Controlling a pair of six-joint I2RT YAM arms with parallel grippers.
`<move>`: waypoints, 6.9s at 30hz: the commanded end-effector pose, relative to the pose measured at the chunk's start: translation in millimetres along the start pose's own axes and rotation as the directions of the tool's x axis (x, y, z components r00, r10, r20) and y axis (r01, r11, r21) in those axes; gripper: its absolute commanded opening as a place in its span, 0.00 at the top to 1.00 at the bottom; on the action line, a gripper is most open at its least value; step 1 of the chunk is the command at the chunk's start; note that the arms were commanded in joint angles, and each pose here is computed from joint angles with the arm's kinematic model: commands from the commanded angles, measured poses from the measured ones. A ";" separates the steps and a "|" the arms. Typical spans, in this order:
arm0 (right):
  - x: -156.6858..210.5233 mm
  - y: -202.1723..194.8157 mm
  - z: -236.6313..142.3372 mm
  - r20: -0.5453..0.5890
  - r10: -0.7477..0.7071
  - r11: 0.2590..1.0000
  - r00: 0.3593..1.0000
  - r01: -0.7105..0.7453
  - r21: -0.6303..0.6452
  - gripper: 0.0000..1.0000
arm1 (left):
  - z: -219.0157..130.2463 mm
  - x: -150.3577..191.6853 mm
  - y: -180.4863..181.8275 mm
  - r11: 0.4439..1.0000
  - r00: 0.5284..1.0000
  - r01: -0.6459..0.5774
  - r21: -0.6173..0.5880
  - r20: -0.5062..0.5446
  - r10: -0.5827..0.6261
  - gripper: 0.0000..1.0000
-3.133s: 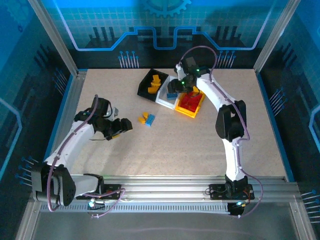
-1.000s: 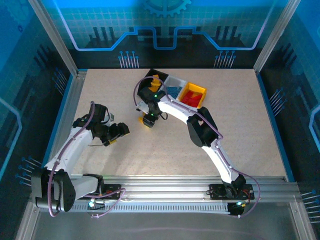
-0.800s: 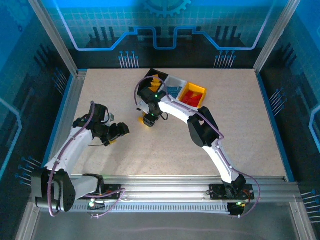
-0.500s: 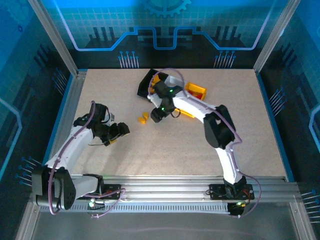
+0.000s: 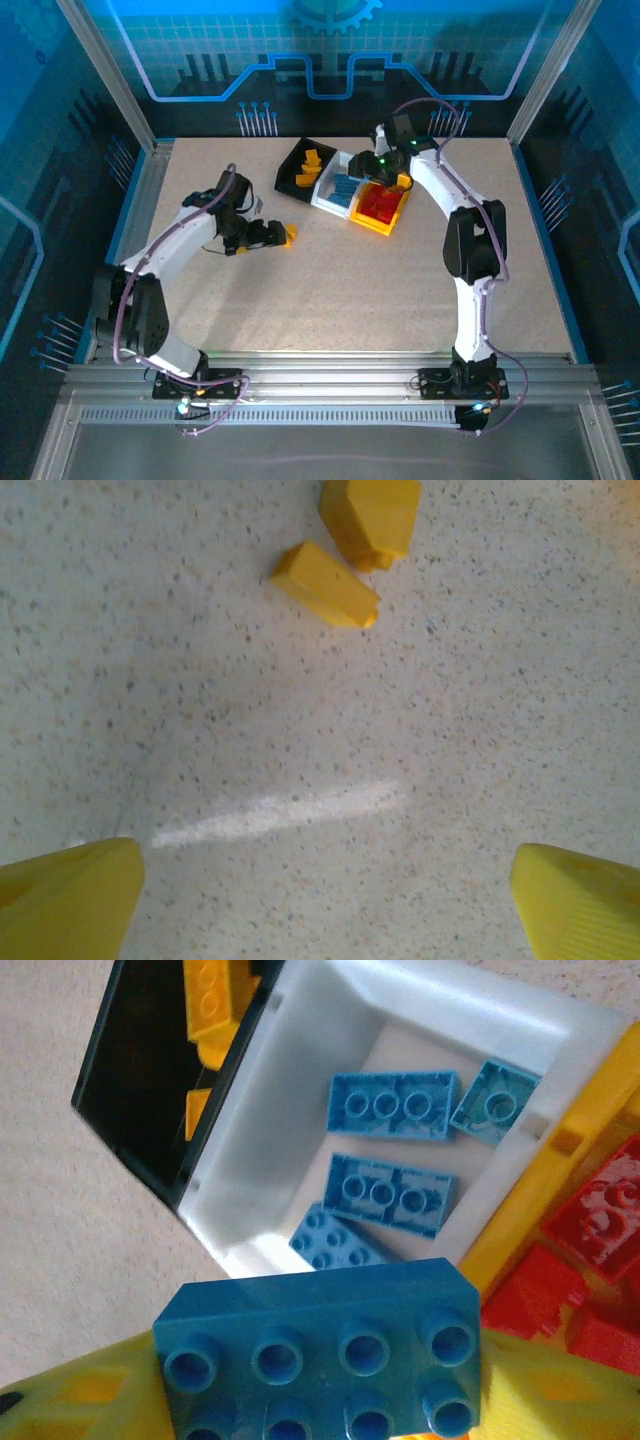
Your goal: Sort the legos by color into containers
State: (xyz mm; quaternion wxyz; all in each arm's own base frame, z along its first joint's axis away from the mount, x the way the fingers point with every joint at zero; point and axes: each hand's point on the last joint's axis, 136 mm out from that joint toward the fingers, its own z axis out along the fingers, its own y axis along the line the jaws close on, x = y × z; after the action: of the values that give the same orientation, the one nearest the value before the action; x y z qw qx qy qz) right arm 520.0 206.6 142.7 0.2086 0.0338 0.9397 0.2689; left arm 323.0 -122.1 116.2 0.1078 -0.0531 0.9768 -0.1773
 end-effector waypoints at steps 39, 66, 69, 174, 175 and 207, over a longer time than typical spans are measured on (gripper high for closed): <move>83.5 23.0 -69.4 -0.082 0.076 0.992 0.994 -0.083 -0.091 0.17 | 103.6 -45.7 -4.5 0.943 0.949 -0.292 -0.162 -0.170 0.265 0.17; 101.1 23.1 -80.0 -0.076 0.057 0.996 0.995 -0.061 -0.058 0.25 | 90.3 -17.6 -0.7 0.956 0.954 -0.257 -0.138 -0.191 0.229 0.55; 102.9 23.6 -80.1 -0.076 0.056 0.996 0.996 -0.060 -0.062 0.25 | 74.9 -13.5 -2.4 0.962 0.961 -0.238 -0.137 -0.173 0.213 0.55; 206.5 42.4 -91.7 -0.190 -0.117 0.990 0.975 0.100 -0.098 0.20 | 112.7 -85.4 -14.3 0.953 0.997 -0.029 -0.300 -0.071 0.008 0.31; 206.8 42.6 -91.2 -0.192 -0.117 0.990 0.974 0.099 -0.099 0.20 | 113.4 -86.4 -13.8 0.953 0.997 -0.028 -0.301 -0.072 0.006 0.31; 196.9 34.2 -95.2 -0.187 -0.106 0.991 0.977 0.089 -0.098 0.21 | 128.7 -106.3 -10.4 0.963 0.996 0.026 -0.269 -0.071 -0.047 0.62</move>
State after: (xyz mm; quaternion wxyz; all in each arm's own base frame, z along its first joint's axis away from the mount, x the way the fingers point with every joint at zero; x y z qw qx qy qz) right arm 299.9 223.2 157.9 0.1327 -0.0425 0.9458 0.2932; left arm 473.8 -164.4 18.4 0.0817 -0.0626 0.9939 -0.0388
